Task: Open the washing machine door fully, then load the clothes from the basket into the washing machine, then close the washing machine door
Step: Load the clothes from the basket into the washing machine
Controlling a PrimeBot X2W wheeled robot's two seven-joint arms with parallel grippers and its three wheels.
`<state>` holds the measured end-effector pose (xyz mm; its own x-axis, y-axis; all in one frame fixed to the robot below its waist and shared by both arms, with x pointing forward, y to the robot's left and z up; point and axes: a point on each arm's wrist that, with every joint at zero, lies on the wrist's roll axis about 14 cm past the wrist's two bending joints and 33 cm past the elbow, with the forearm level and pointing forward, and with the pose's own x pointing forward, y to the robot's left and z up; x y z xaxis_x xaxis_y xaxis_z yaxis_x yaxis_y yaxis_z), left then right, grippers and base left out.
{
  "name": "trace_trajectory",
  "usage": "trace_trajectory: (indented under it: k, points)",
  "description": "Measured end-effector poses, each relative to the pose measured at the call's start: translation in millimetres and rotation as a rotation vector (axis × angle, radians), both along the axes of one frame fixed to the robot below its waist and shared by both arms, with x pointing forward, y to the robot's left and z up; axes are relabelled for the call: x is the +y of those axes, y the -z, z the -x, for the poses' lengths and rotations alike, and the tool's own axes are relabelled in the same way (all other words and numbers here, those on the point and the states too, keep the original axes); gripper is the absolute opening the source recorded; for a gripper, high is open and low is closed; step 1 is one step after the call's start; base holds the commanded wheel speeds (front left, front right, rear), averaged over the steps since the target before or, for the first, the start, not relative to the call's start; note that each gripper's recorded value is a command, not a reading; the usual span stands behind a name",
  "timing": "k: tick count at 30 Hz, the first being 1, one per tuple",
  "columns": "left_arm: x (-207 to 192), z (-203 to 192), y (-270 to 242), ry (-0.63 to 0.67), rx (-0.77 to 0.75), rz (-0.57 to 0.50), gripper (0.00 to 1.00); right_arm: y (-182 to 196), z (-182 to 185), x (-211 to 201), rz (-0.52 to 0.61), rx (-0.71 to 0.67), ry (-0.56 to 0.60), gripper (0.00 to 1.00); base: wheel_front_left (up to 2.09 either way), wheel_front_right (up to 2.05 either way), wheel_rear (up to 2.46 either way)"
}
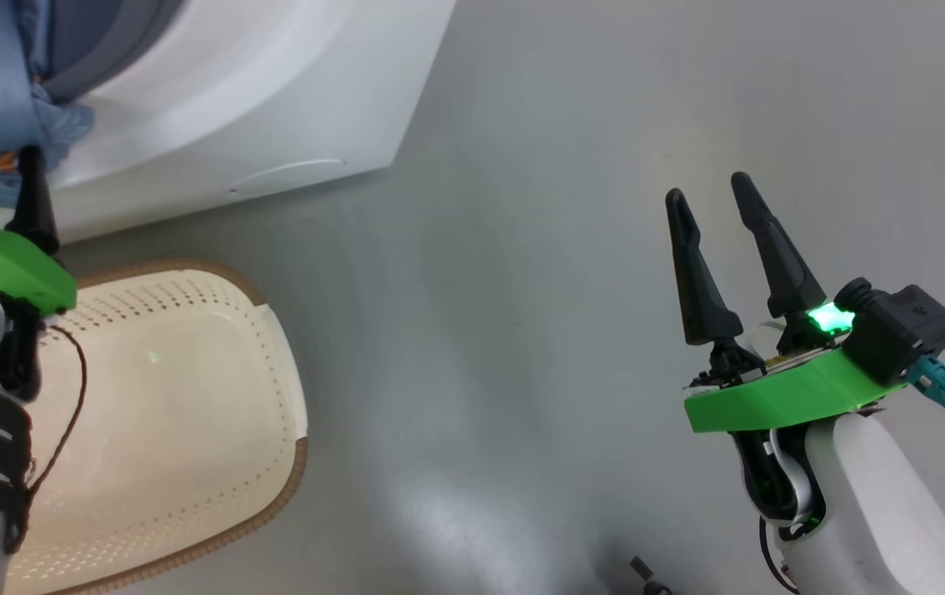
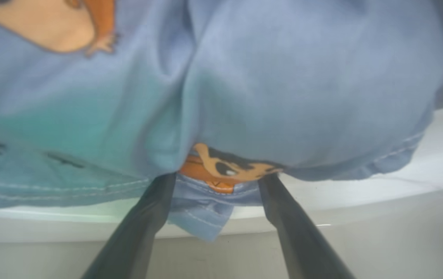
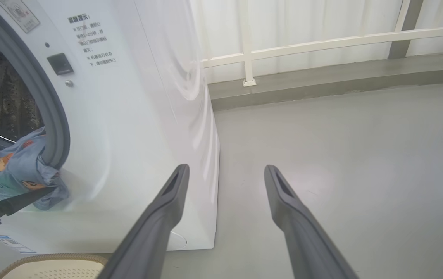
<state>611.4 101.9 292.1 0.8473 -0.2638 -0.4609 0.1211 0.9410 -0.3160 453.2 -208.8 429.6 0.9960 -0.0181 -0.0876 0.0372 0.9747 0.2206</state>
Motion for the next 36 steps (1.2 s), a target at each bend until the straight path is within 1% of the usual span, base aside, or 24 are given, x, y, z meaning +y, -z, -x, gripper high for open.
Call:
trace_trajectory:
  k: [7,8,9,10,11,22,25,32,36]
  points:
    - [-2,-1,10,-0.020,0.000,0.010,1.00,4,-1,-3,0.004,0.010,0.008,1.00,0.00,0.00,0.00]
    - [-2,-1,10,-0.021,-0.002,0.011,0.90,4,-1,-2,0.003,0.010,0.006,1.00,0.00,0.00,0.00]
    - [-2,-1,9,-0.022,-0.004,0.011,0.49,4,-1,-2,0.002,0.009,0.005,1.00,0.00,0.00,0.00]
    - [-2,-1,7,-0.023,-0.006,0.011,0.13,4,-1,-1,0.001,0.007,0.004,1.00,0.00,0.00,0.00]
    - [-1,-1,6,-0.023,-0.009,0.011,0.00,3,-1,-1,0.000,0.007,0.002,1.00,0.00,0.00,0.00]
    - [-10,5,-29,0.028,-0.088,0.011,0.00,-8,-3,10,-0.018,-0.024,-0.024,1.00,0.00,0.00,0.00]
    - [-6,7,-42,0.035,-0.129,0.018,0.00,-11,-4,14,-0.025,-0.033,-0.034,1.00,0.00,0.00,0.00]
    - [11,-3,-91,0.014,-0.291,0.033,0.00,-13,-8,25,-0.043,-0.043,-0.062,1.00,0.00,0.00,0.00]
    - [16,-5,-96,0.012,-0.304,0.026,0.00,-10,-11,31,-0.051,-0.038,-0.076,1.00,0.00,0.00,0.00]
